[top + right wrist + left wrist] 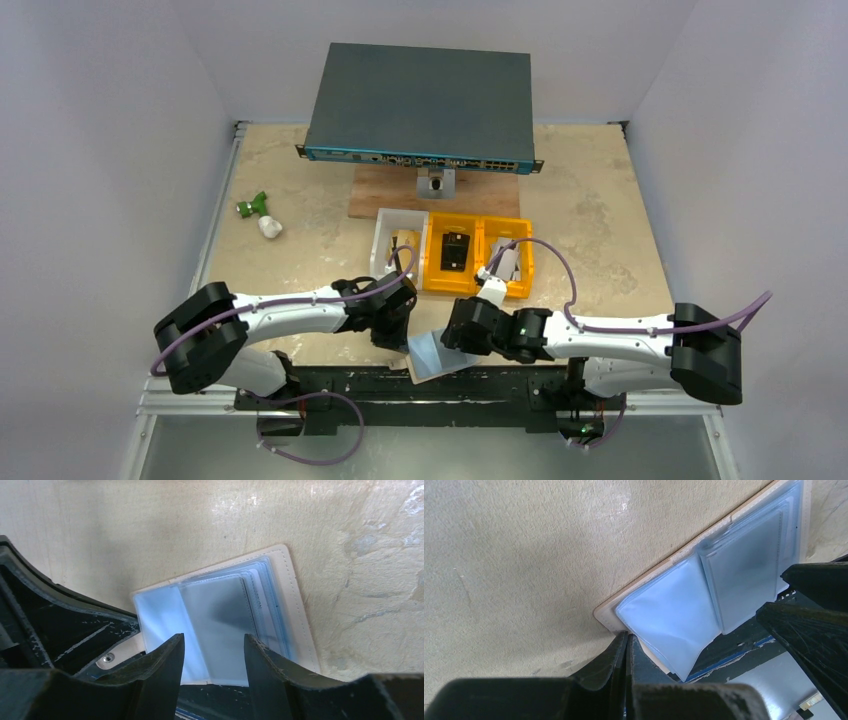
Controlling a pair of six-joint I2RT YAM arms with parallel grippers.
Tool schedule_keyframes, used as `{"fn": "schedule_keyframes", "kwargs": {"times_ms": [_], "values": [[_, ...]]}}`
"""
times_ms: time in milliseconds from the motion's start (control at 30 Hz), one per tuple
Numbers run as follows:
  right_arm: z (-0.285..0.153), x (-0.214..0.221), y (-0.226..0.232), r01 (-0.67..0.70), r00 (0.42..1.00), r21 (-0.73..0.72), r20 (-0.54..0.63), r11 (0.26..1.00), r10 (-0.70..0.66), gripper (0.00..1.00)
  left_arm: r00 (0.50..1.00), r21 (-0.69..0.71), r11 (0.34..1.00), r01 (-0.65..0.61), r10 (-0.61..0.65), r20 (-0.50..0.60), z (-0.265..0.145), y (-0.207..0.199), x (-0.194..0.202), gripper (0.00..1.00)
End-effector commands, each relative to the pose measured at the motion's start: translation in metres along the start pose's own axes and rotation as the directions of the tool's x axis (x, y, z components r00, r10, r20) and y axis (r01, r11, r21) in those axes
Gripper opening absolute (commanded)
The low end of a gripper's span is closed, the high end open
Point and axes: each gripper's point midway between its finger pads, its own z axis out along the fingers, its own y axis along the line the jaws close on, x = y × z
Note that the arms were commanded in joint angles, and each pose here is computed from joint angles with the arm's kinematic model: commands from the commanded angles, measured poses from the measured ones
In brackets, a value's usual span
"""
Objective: Take the credit cards out of the card holder
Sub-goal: Remove the credit card from the card holder.
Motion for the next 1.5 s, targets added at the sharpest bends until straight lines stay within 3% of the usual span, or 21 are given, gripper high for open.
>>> {"fn": "schedule_keyframes", "kwargs": {"times_ms": [0, 333, 900, 1067, 1267, 1467], "values": [[-0.005, -0.011, 0.012, 0.025, 0.999, -0.009, 0.04, 1.0, -0.025, 0.48, 1.0, 0.027, 0.999, -0.021, 0.021, 0.005, 0.003, -0.004, -0.002, 0.0], [0.011, 0.007, -0.004, 0.027, 1.0, 0.031, -0.011, 0.999, -0.027, 0.48, 1.0, 0.02, 1.0, -0.021, 0.021, -0.007, 0.007, -0.003, 0.0, 0.0], [0.025, 0.034, 0.022, -0.016, 0.994, -0.082, -0.105, 0.996, 0.008, 0.48, 1.0, 0.018, 1.0, -0.026, 0.026, -0.016, 0.012, -0.001, 0.001, 0.0], [0.01, 0.024, 0.029, -0.048, 0.995, -0.106, -0.089, 0.993, 0.038, 0.48, 0.999, 0.026, 0.999, -0.046, 0.046, -0.001, 0.009, -0.003, -0.002, 0.0], [-0.024, -0.01, 0.034, -0.075, 0.997, -0.162, 0.02, 0.984, 0.08, 0.5, 0.991, 0.037, 0.992, -0.125, 0.123, 0.043, -0.005, -0.018, -0.02, 0.0], [-0.028, -0.021, 0.004, -0.089, 0.993, -0.081, 0.064, 0.993, 0.094, 0.51, 0.976, 0.039, 0.977, -0.211, 0.209, 0.061, -0.011, -0.04, -0.043, 0.0]]}}
